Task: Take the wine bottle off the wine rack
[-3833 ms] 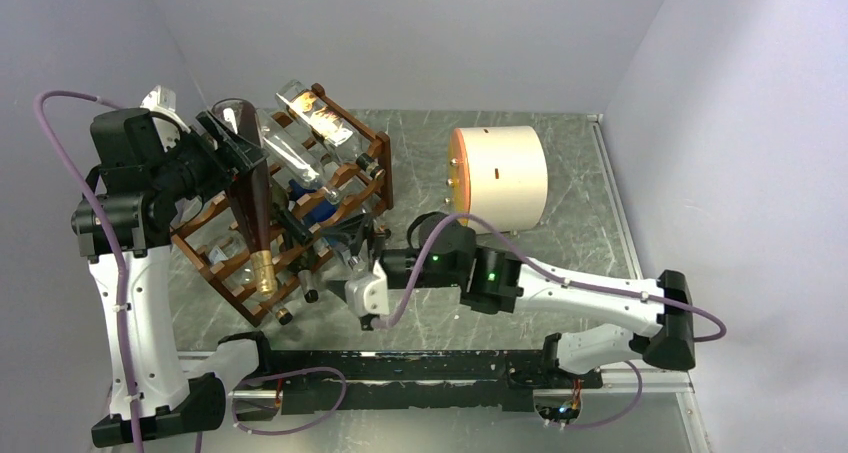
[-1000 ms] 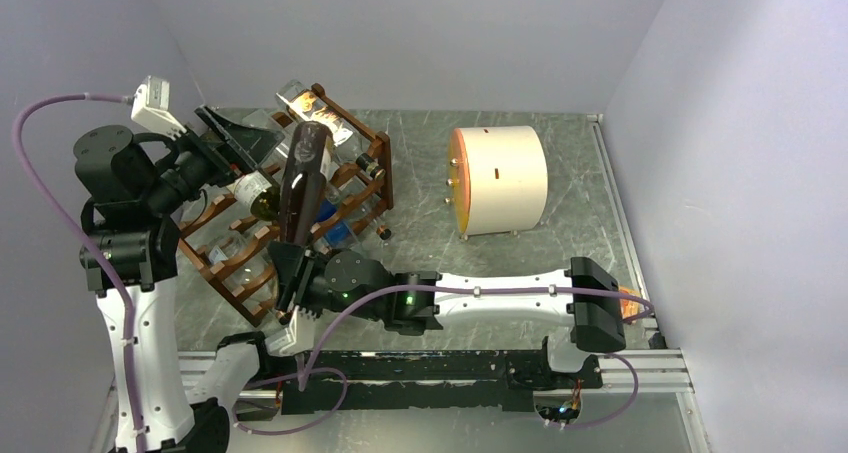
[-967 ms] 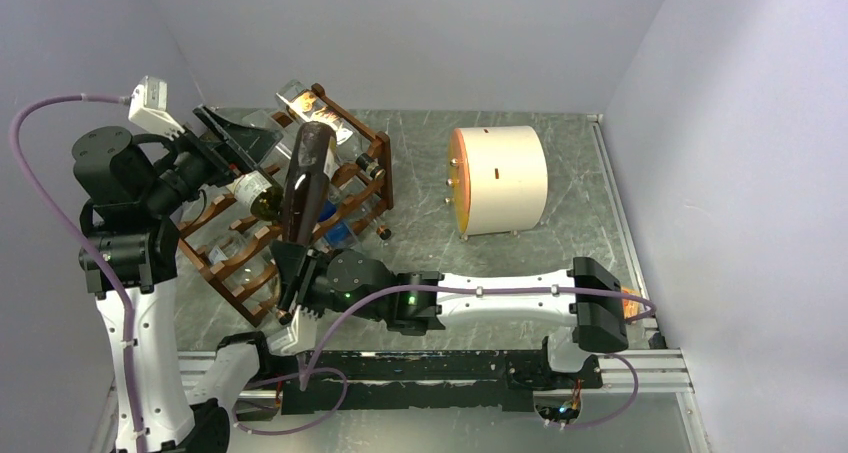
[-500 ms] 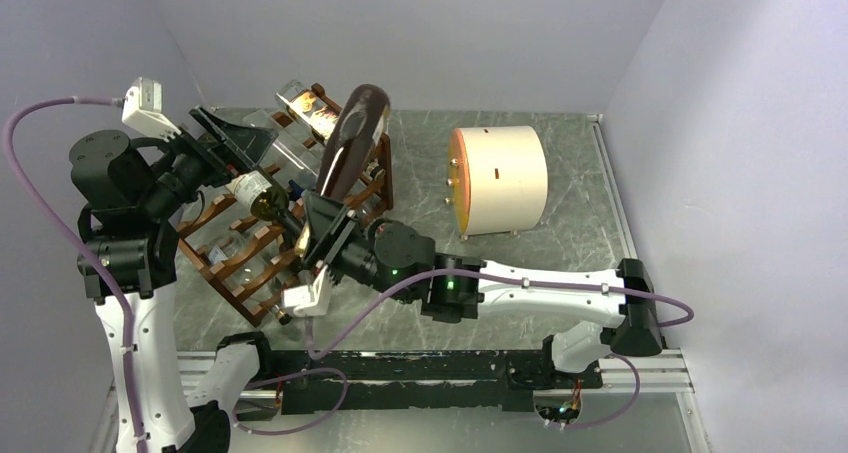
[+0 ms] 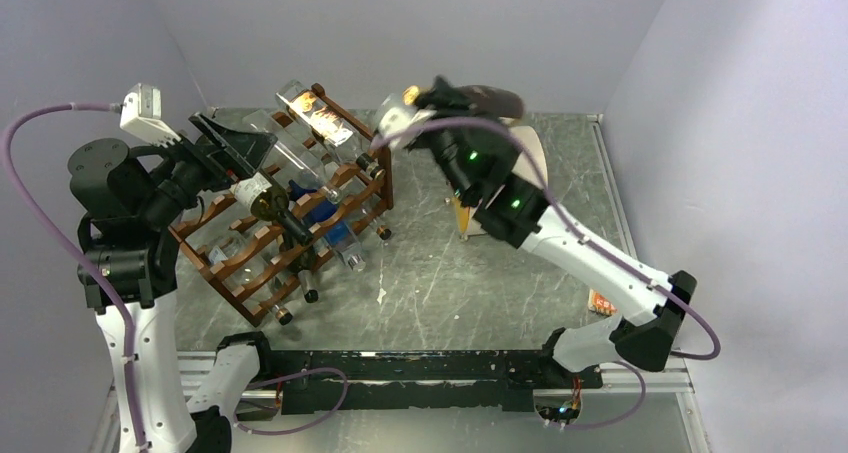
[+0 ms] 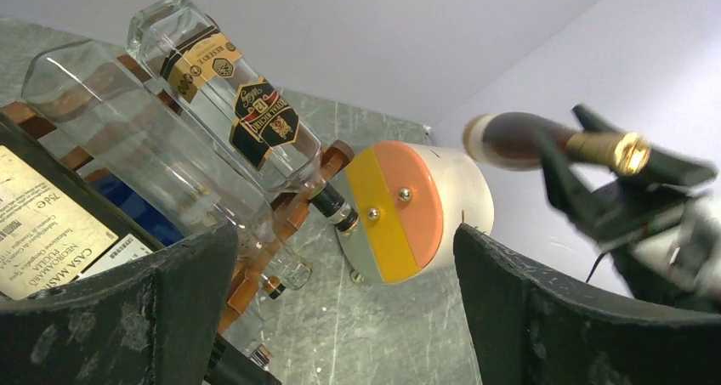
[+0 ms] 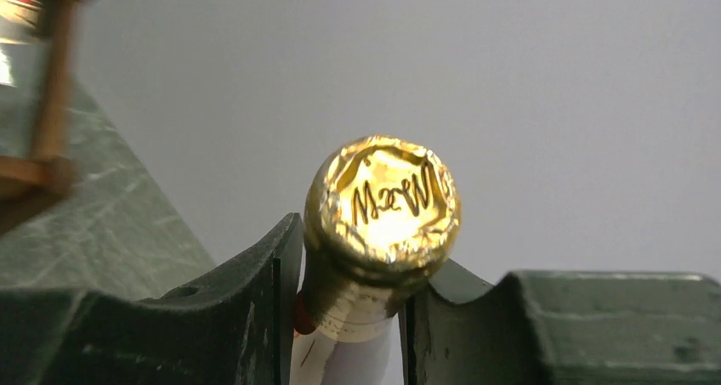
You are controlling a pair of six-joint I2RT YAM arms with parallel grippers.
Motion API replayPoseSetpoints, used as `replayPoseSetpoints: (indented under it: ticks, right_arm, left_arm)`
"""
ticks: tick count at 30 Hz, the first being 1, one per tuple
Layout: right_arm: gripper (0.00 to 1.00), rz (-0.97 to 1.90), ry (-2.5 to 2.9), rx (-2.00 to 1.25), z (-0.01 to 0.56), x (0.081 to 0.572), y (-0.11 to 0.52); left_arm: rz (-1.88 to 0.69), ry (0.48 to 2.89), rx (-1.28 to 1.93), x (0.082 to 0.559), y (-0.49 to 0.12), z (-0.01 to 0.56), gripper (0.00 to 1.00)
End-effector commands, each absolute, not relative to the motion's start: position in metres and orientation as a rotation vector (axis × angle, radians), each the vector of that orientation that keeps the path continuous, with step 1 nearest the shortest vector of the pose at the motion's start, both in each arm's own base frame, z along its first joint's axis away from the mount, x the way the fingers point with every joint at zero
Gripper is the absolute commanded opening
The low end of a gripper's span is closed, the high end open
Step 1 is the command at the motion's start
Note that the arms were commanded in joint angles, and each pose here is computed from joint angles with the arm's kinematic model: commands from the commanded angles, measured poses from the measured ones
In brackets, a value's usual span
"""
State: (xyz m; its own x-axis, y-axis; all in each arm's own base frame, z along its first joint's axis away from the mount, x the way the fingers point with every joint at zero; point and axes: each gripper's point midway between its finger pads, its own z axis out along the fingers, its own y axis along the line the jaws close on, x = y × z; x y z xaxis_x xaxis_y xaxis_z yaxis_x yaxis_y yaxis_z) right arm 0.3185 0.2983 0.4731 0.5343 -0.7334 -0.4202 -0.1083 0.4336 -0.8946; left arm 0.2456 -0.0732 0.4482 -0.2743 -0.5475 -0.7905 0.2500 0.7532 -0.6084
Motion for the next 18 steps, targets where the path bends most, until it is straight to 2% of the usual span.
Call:
replayPoseSetpoints:
  ticks: [1,9,18]
  right_arm:
    - [0.0,-0.445,0.865,-0.597,0.617,0.297,0.184]
    - [0.0,-0.555,0.999,-0.409,0.61,0.342,0.096]
    - [0.0,-0.594,1.142,-0.232,0.568,0.399,0.003]
  left_arm:
    - [-0.77,1.655,-0.209,0.245,-0.073,0.451,0.99]
    - [-0.79,1.67,-0.192,0.245,-0.077,0.442,0.99]
    - [-0.808,1.691,-0.174,0.242,-0.081,0.435,0.99]
